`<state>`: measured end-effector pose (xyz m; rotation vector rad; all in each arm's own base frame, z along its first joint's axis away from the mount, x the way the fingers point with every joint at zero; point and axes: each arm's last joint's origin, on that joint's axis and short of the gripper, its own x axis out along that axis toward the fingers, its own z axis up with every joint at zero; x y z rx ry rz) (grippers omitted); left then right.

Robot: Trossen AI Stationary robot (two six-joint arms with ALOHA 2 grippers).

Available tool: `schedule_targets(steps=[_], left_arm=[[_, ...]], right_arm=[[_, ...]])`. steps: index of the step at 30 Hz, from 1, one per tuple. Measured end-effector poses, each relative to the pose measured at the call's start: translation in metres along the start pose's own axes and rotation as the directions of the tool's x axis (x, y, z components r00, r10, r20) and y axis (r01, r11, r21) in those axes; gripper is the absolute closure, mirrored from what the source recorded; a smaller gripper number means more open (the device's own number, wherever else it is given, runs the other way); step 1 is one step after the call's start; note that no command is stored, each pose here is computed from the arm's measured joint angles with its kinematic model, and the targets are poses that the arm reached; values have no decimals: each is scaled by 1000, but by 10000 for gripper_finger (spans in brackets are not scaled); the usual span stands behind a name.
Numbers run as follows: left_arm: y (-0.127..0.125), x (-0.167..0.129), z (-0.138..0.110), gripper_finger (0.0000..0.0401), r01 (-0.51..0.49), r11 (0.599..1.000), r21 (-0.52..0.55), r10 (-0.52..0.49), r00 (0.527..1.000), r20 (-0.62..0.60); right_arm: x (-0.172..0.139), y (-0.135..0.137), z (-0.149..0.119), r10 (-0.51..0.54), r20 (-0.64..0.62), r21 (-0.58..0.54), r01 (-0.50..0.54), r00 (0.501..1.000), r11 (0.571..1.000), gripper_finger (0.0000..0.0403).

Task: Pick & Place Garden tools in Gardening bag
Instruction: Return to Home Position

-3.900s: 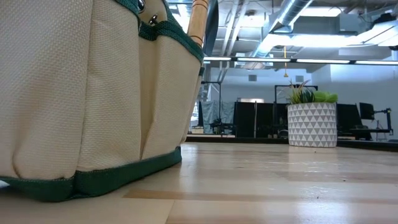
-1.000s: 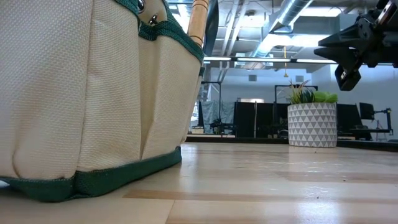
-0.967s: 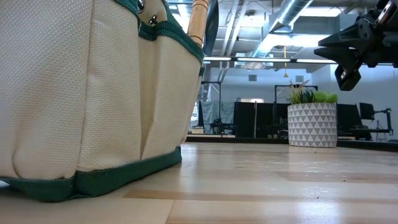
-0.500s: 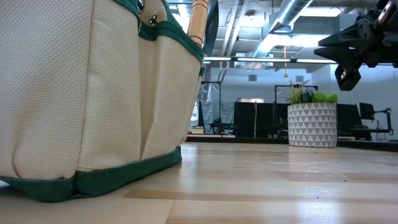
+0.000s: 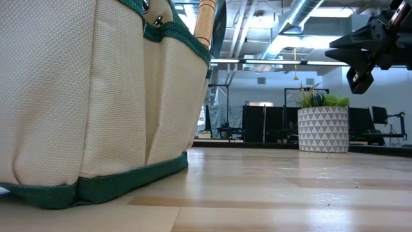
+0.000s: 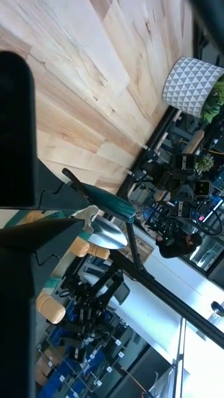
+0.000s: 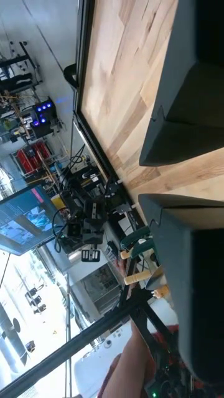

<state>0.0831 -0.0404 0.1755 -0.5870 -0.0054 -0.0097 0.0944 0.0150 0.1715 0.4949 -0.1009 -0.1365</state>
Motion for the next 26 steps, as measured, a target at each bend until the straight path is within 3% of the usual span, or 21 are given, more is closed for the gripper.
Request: schedule_targets(steps=[26], left_arm=[[-1, 0, 1, 399, 6, 1000, -8, -6, 1000, 10]], right_arm=[[0, 0, 0, 0, 0, 0, 0, 1000, 1000, 327]])
